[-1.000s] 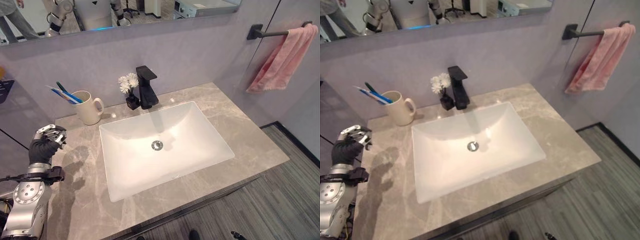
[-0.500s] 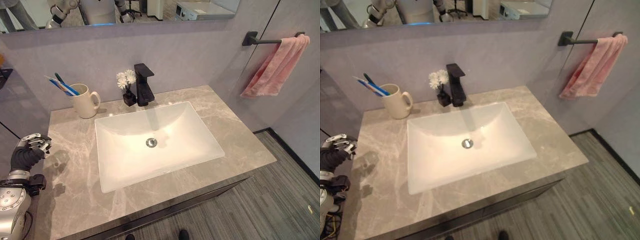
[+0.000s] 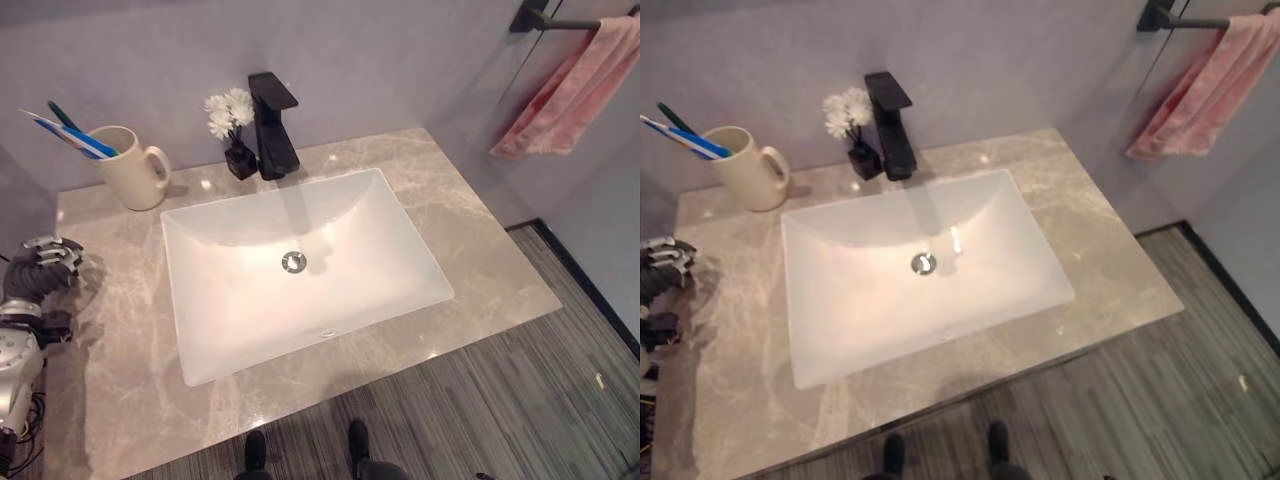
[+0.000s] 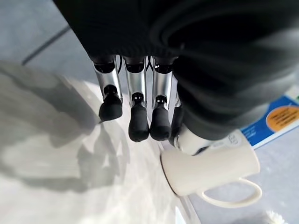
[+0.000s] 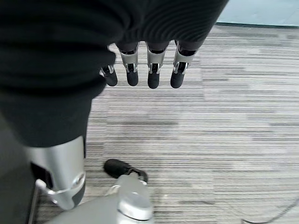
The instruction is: Put brush and paste in cup on sink, flatten towel.
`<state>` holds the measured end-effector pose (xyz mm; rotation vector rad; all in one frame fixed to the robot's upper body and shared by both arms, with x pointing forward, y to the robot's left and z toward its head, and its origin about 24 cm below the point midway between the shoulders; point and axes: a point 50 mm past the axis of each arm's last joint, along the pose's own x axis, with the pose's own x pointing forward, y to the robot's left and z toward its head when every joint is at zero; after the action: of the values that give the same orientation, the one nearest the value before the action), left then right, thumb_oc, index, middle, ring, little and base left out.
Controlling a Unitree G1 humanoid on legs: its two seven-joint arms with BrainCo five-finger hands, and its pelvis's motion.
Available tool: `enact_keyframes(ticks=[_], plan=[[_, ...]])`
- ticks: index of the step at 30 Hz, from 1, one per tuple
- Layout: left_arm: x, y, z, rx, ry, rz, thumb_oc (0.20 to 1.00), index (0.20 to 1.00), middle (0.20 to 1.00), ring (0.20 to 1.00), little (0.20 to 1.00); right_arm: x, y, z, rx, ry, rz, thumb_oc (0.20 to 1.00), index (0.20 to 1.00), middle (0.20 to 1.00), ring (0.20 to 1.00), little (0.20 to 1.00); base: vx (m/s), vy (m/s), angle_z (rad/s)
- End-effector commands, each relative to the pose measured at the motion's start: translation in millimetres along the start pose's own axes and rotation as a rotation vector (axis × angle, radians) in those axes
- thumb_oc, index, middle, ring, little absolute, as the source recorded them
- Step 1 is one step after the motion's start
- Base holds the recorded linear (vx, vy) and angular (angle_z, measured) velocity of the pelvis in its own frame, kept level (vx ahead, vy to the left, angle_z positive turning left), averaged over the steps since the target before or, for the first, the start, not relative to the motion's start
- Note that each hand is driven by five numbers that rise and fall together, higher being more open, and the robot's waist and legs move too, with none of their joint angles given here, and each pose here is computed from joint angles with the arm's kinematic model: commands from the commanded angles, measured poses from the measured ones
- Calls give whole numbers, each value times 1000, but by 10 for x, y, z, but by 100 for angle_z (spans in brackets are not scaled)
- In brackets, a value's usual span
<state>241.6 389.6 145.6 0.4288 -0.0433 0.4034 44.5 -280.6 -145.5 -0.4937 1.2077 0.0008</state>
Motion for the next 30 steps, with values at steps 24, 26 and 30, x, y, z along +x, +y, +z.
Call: enact_keyframes(ticks=[24,26,30], plan=[[568,469,517,107,-29,245,200,200,200,200,200,21,-320,312,-111,-118,-16,1000,1000,1000,1000,1000,-14,1,-4],[584,424,519,102,-33,236,200,200,200,200,200,20,-318,319,-108,-121,-15,1000,1000,1000,1000,1000,2,3,-2],[628,357,590,88,-59,232,200,200,200,200,200,15,-261,313,-112,-123,8,1000,1000,1000,1000,1000,0,0,0]])
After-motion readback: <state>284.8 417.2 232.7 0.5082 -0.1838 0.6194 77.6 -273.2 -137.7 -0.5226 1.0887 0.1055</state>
